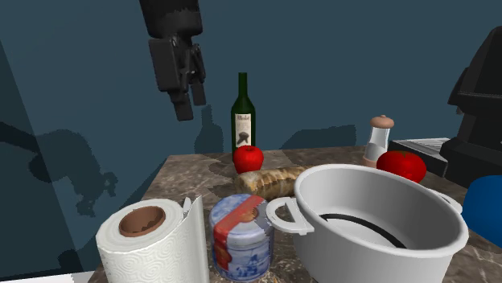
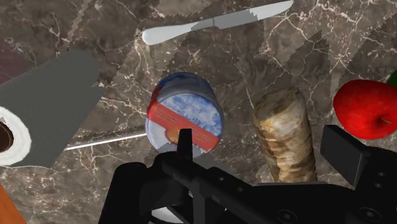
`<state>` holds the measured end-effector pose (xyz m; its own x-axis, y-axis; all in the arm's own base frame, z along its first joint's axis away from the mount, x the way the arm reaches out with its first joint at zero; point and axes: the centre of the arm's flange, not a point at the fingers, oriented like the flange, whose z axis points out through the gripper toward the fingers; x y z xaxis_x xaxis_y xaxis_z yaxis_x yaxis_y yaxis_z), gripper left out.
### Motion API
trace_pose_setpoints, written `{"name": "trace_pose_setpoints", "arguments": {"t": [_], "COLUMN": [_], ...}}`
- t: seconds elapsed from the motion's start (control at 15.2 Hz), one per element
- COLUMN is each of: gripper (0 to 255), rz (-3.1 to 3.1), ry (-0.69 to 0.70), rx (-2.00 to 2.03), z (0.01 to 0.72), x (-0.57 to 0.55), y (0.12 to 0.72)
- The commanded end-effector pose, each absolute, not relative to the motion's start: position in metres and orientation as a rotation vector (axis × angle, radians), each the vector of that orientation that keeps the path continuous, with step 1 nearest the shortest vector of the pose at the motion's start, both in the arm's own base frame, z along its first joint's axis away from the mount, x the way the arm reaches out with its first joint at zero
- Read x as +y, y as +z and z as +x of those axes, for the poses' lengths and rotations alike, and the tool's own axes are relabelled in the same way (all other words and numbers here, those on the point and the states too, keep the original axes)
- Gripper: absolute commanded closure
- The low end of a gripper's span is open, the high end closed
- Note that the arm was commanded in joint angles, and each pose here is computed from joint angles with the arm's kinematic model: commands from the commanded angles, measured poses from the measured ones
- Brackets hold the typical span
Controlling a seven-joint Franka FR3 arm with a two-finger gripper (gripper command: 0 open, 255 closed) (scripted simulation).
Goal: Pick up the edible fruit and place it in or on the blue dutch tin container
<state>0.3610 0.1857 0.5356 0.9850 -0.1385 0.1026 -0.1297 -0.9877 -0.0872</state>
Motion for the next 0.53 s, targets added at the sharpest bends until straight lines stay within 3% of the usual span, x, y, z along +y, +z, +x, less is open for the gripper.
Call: {"name": "trace_pose_setpoints", "arguments": {"t": [0.0,0.46], "gripper": [0,0], "rz": [-3.048,-3.046], "ry": [-0.172,-0.190], "rx": [0.227,0.291], "z": [0.368,0.399], "x": [0.208,0.289], "y": [0.524,0.491]}}
